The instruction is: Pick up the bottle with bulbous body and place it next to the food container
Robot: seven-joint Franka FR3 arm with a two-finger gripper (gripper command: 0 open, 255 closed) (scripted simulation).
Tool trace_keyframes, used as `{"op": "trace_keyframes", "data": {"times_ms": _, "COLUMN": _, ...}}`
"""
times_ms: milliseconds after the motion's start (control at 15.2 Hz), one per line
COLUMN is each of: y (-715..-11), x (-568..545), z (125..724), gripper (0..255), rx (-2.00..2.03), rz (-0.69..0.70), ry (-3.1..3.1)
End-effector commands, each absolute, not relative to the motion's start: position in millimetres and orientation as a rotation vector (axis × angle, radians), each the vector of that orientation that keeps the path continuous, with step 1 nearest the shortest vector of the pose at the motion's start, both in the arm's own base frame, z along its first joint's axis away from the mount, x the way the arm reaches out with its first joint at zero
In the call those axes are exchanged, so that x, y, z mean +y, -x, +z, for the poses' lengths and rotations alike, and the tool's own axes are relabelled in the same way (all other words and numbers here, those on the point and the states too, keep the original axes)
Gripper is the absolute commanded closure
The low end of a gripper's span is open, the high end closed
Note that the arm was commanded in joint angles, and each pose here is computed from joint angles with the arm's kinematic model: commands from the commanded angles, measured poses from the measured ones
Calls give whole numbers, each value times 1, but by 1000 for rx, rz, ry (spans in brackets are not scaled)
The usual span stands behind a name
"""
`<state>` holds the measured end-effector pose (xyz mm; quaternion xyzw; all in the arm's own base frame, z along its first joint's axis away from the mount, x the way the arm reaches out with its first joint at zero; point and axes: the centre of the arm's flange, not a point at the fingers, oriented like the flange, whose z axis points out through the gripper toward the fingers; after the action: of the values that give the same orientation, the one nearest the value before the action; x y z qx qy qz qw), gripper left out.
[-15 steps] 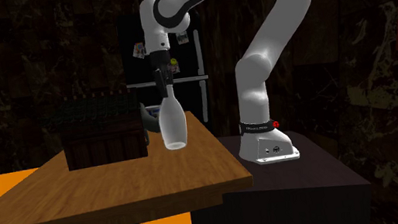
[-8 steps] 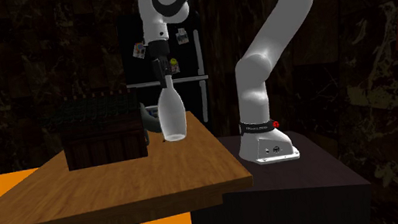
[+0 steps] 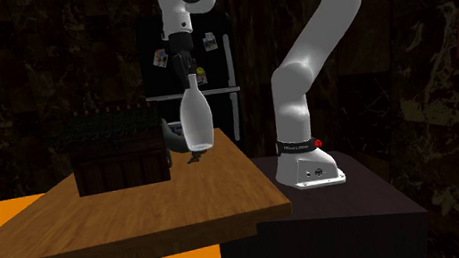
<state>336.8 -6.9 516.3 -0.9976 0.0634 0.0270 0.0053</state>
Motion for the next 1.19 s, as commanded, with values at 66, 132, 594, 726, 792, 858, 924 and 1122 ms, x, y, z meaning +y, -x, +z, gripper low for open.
{"op": "trace_keyframes", "data": {"times_ms": 66, "y": -336, "x": -7, "z": 533, "gripper": 255, "rx": 199, "rz": 84, "ry": 3124}}
{"op": "trace_keyframes", "data": {"times_ms": 132, "y": -336, "x": -7, "z": 539, "gripper": 255, "rx": 199, "rz": 84, "ry": 3124}}
{"op": "trace_keyframes", "data": {"times_ms": 594, "y": -336, "x": -7, "z": 576, "gripper": 255, "rx": 199, "rz": 84, "ry": 3124}}
{"op": "trace_keyframes", "data": {"times_ms": 726, "y": -336, "x": -7, "z": 586, "gripper": 255, "rx": 199, "rz": 84, "ry": 3124}}
{"op": "trace_keyframes", "data": {"times_ms": 792, "y": -336, "x": -7, "z": 592, "gripper": 255, "rx": 199, "rz": 84, "ry": 3124}}
{"op": "trace_keyframes", "data": {"times_ms": 858, "y": -336, "x": -7, "z": 597, "gripper": 255, "rx": 199, "rz": 84, "ry": 3124}}
{"op": "trace_keyframes", "data": {"times_ms": 924, "y": -336, "x": -7, "z": 602, "gripper": 255, "rx": 199, "rz": 84, "ry": 3124}}
{"op": "trace_keyframes", "data": {"times_ms": 1122, "y": -336, "x": -7, "z": 618, "gripper": 255, "rx": 199, "rz": 84, "ry": 3124}}
